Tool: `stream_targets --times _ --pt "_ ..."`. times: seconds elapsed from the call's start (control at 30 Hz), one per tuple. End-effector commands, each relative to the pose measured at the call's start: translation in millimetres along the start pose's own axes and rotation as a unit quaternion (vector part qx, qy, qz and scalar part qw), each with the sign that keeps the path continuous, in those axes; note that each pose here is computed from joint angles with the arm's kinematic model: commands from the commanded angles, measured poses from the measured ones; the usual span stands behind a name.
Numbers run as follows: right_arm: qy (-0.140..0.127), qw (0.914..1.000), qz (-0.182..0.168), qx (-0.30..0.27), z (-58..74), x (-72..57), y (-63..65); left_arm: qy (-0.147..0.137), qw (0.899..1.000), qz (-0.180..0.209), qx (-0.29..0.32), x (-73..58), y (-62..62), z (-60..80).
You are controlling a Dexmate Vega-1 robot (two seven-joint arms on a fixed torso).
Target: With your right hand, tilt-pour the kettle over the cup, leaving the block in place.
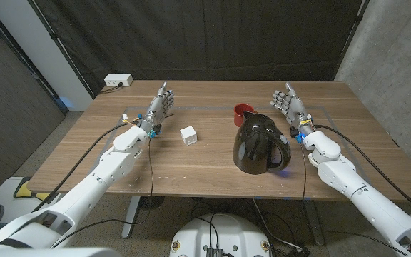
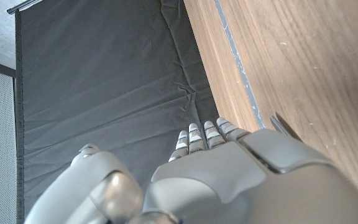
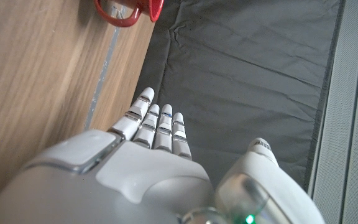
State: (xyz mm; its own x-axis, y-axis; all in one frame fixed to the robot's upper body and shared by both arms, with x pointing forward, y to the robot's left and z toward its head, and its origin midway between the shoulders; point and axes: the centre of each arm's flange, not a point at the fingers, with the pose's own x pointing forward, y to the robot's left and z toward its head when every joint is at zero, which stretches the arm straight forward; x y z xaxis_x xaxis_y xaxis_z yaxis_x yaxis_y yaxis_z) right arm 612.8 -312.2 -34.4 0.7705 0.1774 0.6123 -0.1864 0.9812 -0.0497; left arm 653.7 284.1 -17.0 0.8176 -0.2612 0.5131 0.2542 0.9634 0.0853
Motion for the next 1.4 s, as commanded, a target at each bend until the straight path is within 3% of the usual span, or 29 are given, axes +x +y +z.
stream_targets --times 0.03,0.43,0.83,1.4 --pt "-0.027 0.9994 -0.02 -0.001 14.7 -35.7 -13.9 0.011 1.0 -0.014 0.01 9.4 -9.3 4.1" --pt "-0.009 0.9995 -0.029 -0.007 27.0 -61.6 -29.9 -0.007 1.0 -0.011 0.0 12.9 -26.8 8.8" --pt "-0.019 0.999 -0.027 -0.03 36.3 -91.1 -16.8 0.001 1.0 -0.017 0.016 2.1 -26.4 12.5" --pt "-0.013 0.9981 -0.04 -0.044 38.3 -138.0 5.6 -0.001 1.0 -0.015 0.016 -22.0 -21.3 14.0"
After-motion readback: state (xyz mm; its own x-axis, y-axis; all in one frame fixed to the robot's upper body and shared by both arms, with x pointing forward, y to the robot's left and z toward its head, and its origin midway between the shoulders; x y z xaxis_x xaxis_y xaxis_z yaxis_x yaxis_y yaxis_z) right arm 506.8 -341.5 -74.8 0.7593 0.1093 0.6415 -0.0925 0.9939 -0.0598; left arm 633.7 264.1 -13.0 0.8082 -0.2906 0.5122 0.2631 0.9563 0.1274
